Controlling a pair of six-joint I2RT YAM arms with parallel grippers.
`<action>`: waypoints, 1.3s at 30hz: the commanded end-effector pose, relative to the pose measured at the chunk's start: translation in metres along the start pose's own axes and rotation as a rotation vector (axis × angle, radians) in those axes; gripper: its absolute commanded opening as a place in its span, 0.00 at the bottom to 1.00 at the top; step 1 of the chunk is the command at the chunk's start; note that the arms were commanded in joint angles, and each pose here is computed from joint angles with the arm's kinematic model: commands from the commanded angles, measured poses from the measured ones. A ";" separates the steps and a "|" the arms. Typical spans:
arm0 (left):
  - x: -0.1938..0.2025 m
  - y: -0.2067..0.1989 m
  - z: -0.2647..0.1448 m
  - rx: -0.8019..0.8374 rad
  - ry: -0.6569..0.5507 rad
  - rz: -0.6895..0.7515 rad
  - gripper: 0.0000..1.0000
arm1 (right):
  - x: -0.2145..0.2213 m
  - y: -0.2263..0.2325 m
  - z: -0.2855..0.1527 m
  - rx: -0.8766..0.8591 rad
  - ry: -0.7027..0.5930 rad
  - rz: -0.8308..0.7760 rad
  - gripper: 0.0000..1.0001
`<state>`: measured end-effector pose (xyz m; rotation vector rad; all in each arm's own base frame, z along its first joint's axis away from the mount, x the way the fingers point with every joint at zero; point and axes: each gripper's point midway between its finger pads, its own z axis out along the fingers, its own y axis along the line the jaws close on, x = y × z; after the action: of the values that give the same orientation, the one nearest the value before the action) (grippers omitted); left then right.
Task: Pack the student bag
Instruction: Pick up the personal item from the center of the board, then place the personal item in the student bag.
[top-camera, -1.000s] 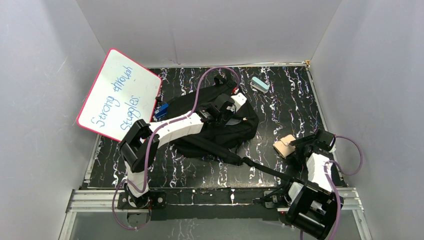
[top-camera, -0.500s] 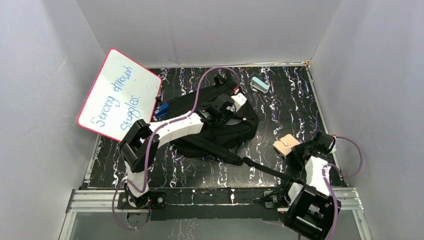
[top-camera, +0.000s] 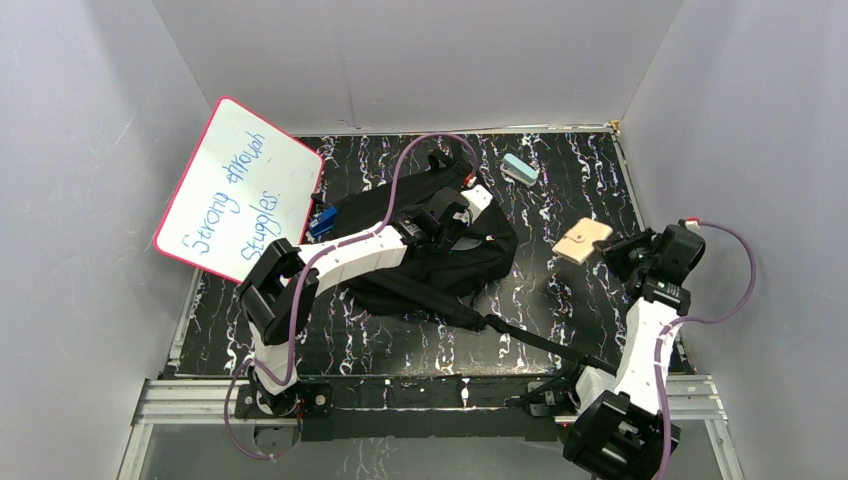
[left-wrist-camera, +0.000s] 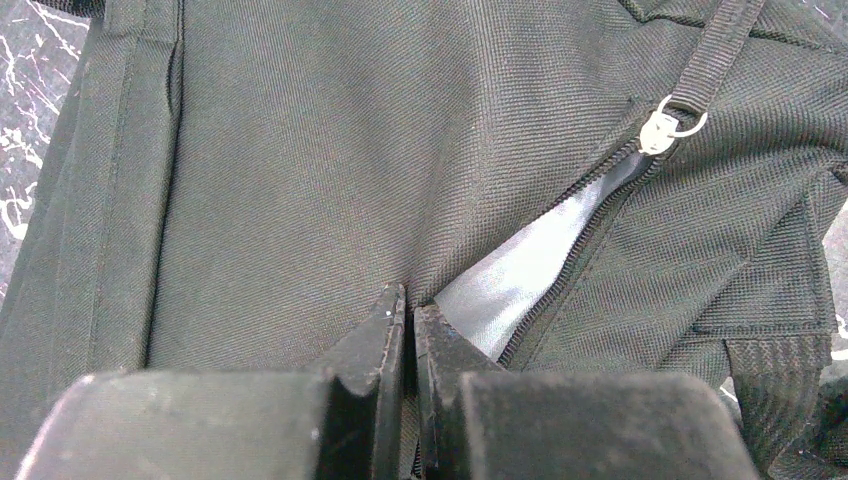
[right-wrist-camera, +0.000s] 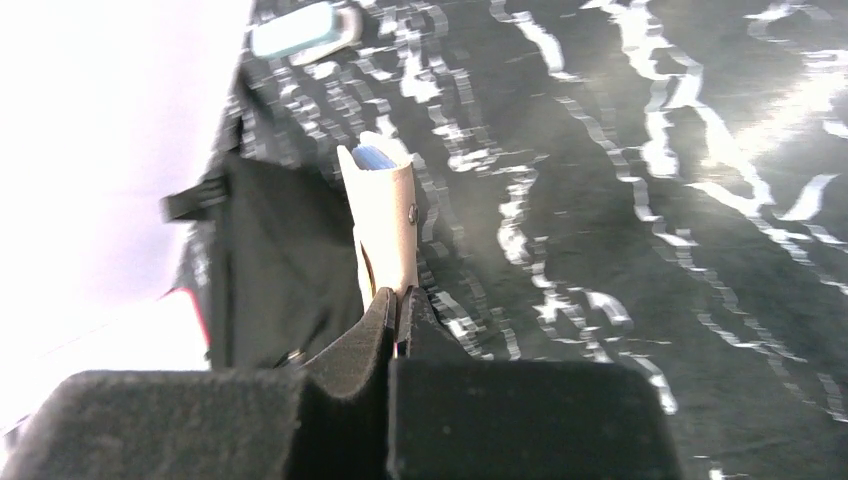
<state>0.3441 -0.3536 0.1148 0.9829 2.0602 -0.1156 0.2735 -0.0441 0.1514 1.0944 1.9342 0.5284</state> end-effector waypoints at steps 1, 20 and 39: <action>-0.023 0.011 -0.022 -0.027 -0.052 -0.046 0.00 | 0.000 0.077 -0.035 -0.264 0.103 0.022 0.00; -0.033 0.013 -0.025 -0.029 -0.068 -0.106 0.00 | 0.165 0.136 -0.062 -0.383 0.590 0.075 0.00; -0.037 0.013 -0.039 -0.002 -0.081 -0.091 0.00 | 0.212 0.128 -0.017 -0.357 0.499 0.184 0.00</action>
<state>0.3420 -0.3518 0.1159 0.9189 2.1068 -0.1433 0.2410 0.2073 0.1225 0.9666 2.2314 1.2579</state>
